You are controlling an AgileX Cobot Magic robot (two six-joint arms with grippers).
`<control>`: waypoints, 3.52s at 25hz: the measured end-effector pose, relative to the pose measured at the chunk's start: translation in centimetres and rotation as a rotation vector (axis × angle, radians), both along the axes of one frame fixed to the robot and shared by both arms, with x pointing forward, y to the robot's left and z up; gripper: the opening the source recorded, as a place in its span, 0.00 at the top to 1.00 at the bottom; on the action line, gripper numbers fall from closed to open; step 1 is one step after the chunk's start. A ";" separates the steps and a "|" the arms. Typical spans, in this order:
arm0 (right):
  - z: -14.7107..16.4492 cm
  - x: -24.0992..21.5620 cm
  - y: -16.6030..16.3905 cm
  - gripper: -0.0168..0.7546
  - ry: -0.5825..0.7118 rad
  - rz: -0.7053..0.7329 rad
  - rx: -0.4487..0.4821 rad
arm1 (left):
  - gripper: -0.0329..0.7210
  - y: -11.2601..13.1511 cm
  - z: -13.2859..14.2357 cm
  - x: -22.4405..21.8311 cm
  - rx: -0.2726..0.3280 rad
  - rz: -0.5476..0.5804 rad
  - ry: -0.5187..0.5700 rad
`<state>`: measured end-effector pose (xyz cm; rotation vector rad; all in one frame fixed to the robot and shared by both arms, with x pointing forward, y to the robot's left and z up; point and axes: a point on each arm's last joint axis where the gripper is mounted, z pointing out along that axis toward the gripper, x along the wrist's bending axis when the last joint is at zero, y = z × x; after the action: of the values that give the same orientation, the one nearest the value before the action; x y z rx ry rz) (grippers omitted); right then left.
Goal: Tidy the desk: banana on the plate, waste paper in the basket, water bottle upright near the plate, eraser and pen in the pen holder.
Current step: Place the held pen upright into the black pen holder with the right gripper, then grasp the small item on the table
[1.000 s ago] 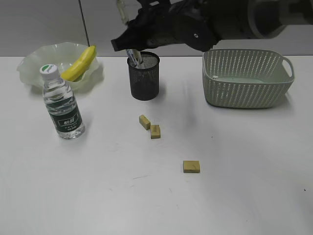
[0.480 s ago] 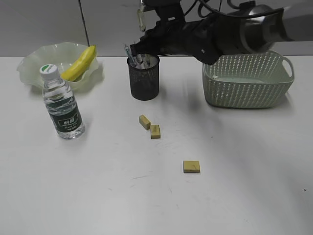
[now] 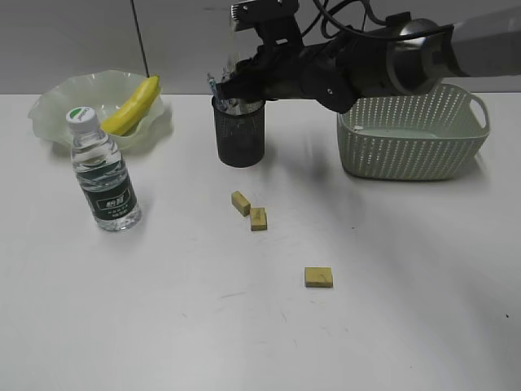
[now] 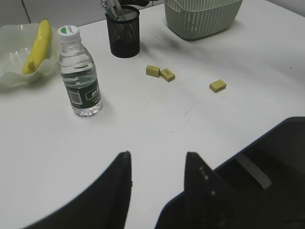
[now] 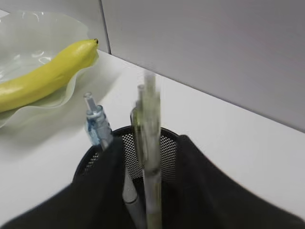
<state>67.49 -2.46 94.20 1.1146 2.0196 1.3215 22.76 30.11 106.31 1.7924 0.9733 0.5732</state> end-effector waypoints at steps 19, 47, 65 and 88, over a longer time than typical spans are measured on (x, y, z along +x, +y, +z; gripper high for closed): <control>12.6 -5.4 -6.2 0.36 0.208 -0.206 -0.340 | 0.58 0.0 0.0 0.0 0.000 0.000 0.000; 12.6 -35.9 -23.6 0.47 0.260 -0.141 -0.231 | 0.58 0.0 0.0 0.0 0.000 0.000 0.000; 11.6 -44.0 -28.5 0.56 -0.028 -0.103 -0.055 | 0.59 -0.4 0.0 0.6 0.023 0.000 0.041; 11.6 -44.0 -28.4 0.56 -0.035 -0.092 -0.058 | 0.59 -15.7 -1.7 23.8 0.057 0.051 0.553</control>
<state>23.45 -30.89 105.82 1.1361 1.9456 1.2208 46.59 14.43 104.60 2.0286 1.3847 0.1288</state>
